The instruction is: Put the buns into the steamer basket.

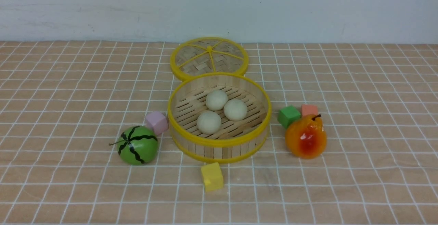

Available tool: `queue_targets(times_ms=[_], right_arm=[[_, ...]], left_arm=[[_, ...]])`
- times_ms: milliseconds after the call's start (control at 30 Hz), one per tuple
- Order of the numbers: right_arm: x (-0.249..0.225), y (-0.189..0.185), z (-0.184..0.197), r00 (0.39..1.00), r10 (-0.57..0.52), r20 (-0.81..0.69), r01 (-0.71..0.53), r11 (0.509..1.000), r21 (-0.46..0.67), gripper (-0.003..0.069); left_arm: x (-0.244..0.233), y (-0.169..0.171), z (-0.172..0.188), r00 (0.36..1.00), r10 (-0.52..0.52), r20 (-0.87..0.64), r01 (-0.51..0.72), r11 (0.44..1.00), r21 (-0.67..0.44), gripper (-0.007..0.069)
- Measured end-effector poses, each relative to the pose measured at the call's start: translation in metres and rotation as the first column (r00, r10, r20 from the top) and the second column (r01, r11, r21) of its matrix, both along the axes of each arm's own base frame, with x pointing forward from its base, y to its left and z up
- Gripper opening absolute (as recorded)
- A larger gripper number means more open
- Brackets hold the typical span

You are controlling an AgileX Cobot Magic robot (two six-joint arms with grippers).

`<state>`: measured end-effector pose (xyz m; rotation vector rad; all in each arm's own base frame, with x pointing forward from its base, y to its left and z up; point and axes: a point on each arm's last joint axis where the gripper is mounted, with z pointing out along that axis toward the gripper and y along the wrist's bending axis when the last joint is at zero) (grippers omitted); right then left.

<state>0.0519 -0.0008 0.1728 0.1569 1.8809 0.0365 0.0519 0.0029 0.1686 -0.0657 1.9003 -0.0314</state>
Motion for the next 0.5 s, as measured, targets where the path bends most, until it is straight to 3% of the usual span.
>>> queue_targets(times_ms=[500], right_arm=[[0.0, 0.0, 0.0001, 1.0, 0.0, 0.001, 0.0, 1.0, 0.001, 0.002]], left_arm=[[0.0, 0.0, 0.0, 1.0, 0.0, 0.0, 0.0, 1.0, 0.0, 0.0238]])
